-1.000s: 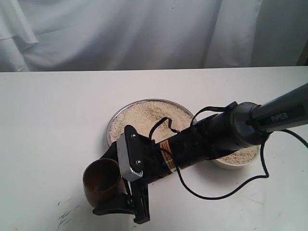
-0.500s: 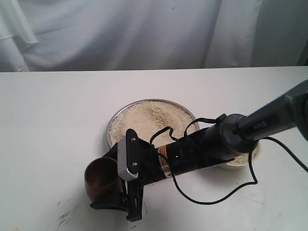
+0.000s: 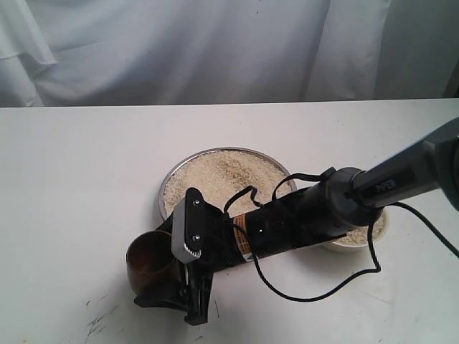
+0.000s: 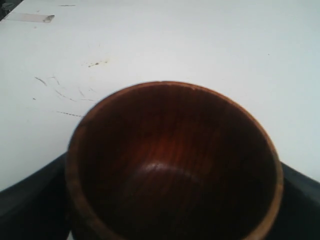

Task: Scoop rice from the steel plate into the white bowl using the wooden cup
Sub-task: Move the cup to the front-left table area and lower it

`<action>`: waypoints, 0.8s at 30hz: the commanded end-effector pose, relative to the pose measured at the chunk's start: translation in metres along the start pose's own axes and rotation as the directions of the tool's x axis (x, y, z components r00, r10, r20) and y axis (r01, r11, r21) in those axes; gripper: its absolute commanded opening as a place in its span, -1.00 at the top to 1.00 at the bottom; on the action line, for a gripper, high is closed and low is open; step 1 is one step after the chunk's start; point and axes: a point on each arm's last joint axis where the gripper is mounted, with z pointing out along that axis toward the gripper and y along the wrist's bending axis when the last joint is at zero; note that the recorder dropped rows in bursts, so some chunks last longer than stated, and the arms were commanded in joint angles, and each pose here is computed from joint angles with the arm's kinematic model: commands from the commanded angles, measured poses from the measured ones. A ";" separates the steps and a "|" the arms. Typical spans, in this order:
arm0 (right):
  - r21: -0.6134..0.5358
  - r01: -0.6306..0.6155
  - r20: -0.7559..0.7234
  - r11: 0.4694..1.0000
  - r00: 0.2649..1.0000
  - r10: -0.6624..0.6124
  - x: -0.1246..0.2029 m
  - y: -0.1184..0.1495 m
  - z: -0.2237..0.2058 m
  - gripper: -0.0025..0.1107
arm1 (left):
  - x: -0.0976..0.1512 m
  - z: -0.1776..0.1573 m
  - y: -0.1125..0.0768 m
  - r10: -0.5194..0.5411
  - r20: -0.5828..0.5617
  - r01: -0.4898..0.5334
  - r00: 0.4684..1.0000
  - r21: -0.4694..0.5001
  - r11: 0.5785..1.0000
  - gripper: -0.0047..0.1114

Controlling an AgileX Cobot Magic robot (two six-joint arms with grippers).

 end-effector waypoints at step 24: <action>0.063 -0.053 0.001 0.997 0.999 0.053 -0.004 -0.004 0.004 0.96 | 0.000 0.000 0.000 -0.003 0.013 0.003 1.000 -0.001 1.000 0.92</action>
